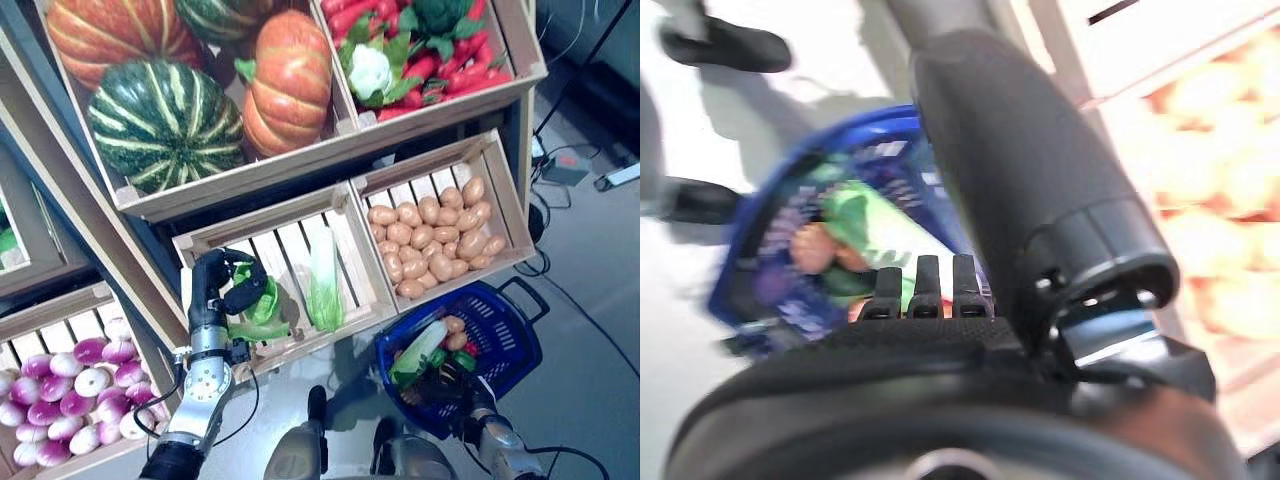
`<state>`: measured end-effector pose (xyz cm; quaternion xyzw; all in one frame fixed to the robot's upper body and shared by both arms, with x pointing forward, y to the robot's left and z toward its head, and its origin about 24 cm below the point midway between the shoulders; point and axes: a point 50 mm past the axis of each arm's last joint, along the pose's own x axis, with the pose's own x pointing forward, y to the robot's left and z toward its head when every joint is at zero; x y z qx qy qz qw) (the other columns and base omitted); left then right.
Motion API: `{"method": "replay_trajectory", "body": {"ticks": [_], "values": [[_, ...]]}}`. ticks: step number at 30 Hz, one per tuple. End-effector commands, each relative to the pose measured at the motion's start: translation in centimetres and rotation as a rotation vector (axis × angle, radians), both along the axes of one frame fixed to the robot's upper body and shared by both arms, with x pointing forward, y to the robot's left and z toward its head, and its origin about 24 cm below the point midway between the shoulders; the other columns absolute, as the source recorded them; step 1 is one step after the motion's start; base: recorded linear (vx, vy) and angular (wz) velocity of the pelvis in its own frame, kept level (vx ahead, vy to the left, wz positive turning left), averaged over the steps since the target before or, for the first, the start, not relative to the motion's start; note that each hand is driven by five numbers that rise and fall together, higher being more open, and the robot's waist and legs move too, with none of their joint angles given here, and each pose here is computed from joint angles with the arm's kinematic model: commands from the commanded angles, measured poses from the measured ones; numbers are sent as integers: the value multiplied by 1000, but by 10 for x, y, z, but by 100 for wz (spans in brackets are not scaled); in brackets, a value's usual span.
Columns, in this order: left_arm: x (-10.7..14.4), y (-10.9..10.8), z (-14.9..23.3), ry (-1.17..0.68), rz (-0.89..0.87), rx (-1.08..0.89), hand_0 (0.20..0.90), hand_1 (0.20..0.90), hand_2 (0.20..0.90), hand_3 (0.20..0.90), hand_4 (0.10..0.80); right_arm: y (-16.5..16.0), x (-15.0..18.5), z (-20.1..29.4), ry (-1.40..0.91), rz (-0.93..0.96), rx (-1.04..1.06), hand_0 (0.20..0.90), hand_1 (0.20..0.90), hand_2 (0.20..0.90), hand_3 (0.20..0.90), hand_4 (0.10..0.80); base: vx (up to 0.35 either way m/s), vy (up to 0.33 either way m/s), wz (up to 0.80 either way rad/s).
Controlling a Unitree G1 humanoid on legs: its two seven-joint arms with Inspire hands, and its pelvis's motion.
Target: Put vegetables into the basket
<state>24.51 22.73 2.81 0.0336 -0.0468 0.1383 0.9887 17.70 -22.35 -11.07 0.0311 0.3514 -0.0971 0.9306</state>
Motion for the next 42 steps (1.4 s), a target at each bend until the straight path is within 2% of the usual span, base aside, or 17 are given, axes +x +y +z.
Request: {"method": "replay_trajectory", "body": {"ticks": [1, 5, 10, 16, 25, 33, 42], "values": [[15, -1, 56, -321, -100, -137, 300, 300, 300, 300, 400, -12, 2, 11, -73, -58, -68, 900, 900, 900, 900, 800, 74, 15, -2], [15, -11, 53, -326, -246, -447, 300, 300, 300, 300, 400, -15, 3, 19, -126, -73, -85, 900, 900, 900, 900, 800, 74, 9, -2], [13, -23, 44, -310, -346, -720, 300, 300, 300, 300, 400, -14, 14, 41, -262, -73, -104, 900, 900, 900, 900, 800, 12, 2, -1], [9, -27, 38, -296, -393, -942, 300, 300, 300, 300, 400, -14, 28, 81, -477, 11, -200, 900, 900, 900, 900, 800, 5, -7, -6], [10, -36, 48, -317, -437, -1120, 300, 300, 300, 300, 400, -14, 45, 134, -736, 144, -295, 900, 900, 900, 900, 800, 5, -5, -6], [7, -35, 49, -308, -443, -1130, 300, 300, 300, 300, 400, -10, 49, 163, -858, 251, -329, 900, 900, 900, 900, 800, 4, -2, -2], [10, -42, 57, -266, -503, -1147, 300, 300, 300, 300, 400, 1, 64, 213, -998, 556, -590, 900, 900, 900, 900, 800, 0, 0, 0]]}}
